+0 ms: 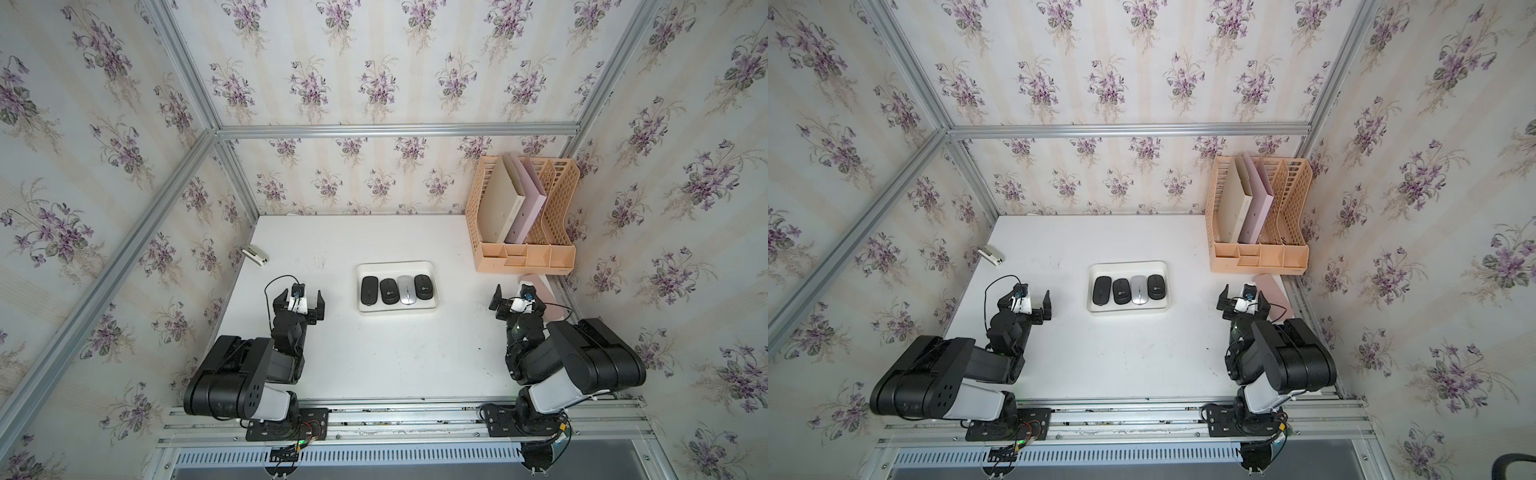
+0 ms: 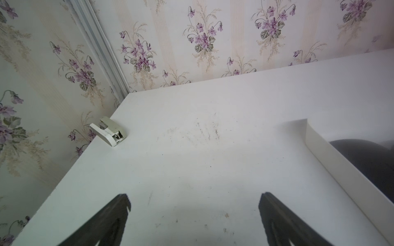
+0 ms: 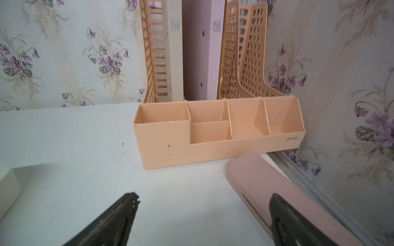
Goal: Put the mouse in the storage box
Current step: Reset both arms
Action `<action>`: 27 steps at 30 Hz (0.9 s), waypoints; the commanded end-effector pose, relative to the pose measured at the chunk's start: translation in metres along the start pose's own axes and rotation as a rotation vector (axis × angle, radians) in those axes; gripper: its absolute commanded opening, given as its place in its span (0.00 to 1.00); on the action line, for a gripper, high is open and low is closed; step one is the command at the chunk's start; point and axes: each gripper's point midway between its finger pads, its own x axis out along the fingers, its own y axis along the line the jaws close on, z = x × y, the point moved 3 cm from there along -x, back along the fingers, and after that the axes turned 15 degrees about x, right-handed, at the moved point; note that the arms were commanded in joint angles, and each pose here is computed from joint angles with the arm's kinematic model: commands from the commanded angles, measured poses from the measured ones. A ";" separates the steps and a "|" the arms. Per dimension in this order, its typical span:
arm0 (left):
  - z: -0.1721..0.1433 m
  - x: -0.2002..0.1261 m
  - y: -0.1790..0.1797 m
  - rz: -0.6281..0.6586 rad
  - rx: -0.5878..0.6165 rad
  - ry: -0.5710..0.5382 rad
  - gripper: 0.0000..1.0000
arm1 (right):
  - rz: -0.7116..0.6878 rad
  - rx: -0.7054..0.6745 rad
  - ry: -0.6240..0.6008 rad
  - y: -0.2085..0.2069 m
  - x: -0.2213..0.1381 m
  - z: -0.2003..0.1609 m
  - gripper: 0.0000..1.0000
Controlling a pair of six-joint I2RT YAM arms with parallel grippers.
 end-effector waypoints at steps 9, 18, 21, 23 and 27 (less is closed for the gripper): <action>0.014 0.024 -0.008 -0.091 -0.001 -0.075 0.99 | 0.192 0.051 0.054 0.035 0.036 0.013 1.00; 0.007 0.064 0.003 -0.092 -0.024 0.184 0.99 | 0.169 0.060 0.064 0.031 0.040 0.013 1.00; 0.005 0.063 0.002 -0.083 -0.020 0.155 0.99 | 0.183 0.046 0.093 0.034 0.042 0.008 1.00; 0.006 0.063 0.002 -0.091 -0.023 0.175 0.99 | 0.187 0.044 0.093 0.034 0.042 0.008 1.00; 0.006 0.063 0.002 -0.089 -0.023 0.173 0.99 | 0.199 0.038 0.107 0.037 0.044 0.006 1.00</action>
